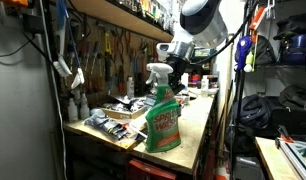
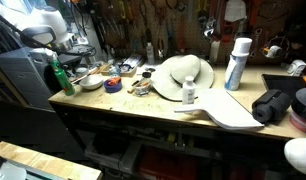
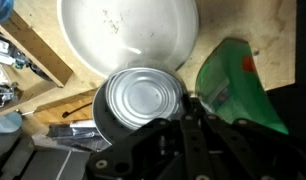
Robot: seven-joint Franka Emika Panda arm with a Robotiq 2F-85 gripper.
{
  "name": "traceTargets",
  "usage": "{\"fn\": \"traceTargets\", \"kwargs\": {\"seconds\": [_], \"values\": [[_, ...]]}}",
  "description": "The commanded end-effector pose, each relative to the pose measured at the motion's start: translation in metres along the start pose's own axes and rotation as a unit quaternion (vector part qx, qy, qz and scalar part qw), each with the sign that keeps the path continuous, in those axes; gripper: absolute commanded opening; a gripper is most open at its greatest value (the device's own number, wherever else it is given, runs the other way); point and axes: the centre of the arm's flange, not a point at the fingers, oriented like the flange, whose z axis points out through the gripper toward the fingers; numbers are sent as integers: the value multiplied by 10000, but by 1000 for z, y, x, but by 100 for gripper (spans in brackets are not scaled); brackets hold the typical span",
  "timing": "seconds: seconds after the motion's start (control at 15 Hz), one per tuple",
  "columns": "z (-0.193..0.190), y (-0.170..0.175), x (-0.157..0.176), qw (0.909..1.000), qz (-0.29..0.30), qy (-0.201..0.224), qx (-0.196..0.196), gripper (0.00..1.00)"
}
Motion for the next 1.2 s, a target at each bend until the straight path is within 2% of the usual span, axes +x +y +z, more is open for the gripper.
{"fn": "traceTargets", "kwargs": {"seconds": [0.0, 0.13, 0.27, 0.73, 0.8, 0.87, 1.07, 1.13], "values": [[8, 29, -37, 9992, -68, -375, 96, 1], [16, 38, -48, 9986, -58, -518, 1, 1], [24, 41, -50, 9980, -121, -621, 67, 1], [44, 47, -41, 9950, -403, -907, 143, 1], [45, 48, -41, 9945, -414, -938, 191, 28], [46, 47, -41, 9941, -432, -961, 263, 29], [35, 45, -43, 9957, -471, -600, 527, 51], [25, 43, -44, 9965, -499, -327, 591, 58]]}}
